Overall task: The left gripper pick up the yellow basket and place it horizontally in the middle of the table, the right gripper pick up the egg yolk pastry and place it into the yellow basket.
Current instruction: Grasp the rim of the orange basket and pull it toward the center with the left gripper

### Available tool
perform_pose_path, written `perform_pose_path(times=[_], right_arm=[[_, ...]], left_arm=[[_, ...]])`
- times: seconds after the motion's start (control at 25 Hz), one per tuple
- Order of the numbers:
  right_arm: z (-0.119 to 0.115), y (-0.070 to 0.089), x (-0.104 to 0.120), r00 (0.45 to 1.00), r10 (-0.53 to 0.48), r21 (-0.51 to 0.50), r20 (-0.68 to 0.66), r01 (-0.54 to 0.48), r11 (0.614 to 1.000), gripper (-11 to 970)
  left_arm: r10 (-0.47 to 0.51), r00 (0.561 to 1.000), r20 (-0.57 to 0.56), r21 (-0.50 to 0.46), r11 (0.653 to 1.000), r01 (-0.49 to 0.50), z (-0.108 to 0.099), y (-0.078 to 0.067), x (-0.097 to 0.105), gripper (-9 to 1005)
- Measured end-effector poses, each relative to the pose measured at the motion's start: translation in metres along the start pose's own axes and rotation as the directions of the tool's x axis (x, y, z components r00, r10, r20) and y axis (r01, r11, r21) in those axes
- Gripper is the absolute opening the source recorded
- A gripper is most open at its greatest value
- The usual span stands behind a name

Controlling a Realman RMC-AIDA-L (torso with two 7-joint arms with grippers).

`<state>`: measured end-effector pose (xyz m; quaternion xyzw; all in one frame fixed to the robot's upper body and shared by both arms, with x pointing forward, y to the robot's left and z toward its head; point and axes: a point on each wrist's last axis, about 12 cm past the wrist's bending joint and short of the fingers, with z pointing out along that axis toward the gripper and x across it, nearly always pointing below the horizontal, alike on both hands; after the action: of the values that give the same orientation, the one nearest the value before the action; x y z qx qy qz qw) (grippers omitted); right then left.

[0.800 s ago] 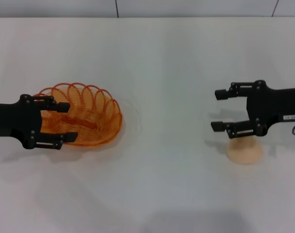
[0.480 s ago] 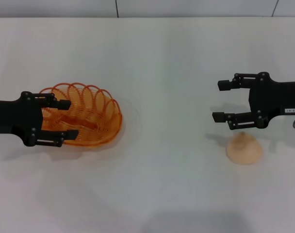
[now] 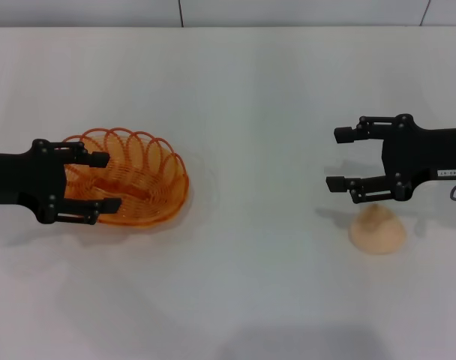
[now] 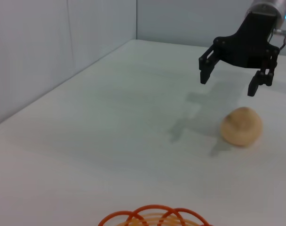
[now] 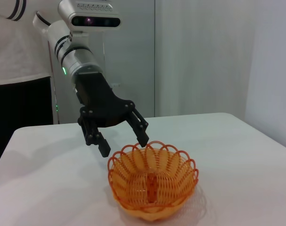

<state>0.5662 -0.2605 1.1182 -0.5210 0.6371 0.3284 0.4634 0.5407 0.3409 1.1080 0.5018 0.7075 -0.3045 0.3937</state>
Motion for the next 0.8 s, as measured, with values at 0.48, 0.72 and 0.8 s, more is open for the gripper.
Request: perform_pose_path(times=[0.48, 0.72, 0.8], right_arm=[[-0.001, 0.003, 0.004, 1.0, 0.008, 0.0, -0.004, -0.008, 1.0, 777], [0.0, 0.003, 0.004, 1.0, 0.001, 0.001, -0.004, -0.001, 1.0, 776], [0.0, 0.003, 0.004, 1.0, 0.0, 0.002, -0.004, 0.0, 1.0, 776]], left_arm=[[-0.151, 0.987, -0.055, -0.128, 0.981, 0.144, -0.032, 0.0, -0.032, 759], [-0.33, 0.937, -0.116, -0.259, 0.921, 0.293, -0.053, 0.003, -0.05, 743], [-0.413, 0.903, -0.119, -0.305, 0.88, 0.363, -0.057, 0.008, -0.054, 738]])
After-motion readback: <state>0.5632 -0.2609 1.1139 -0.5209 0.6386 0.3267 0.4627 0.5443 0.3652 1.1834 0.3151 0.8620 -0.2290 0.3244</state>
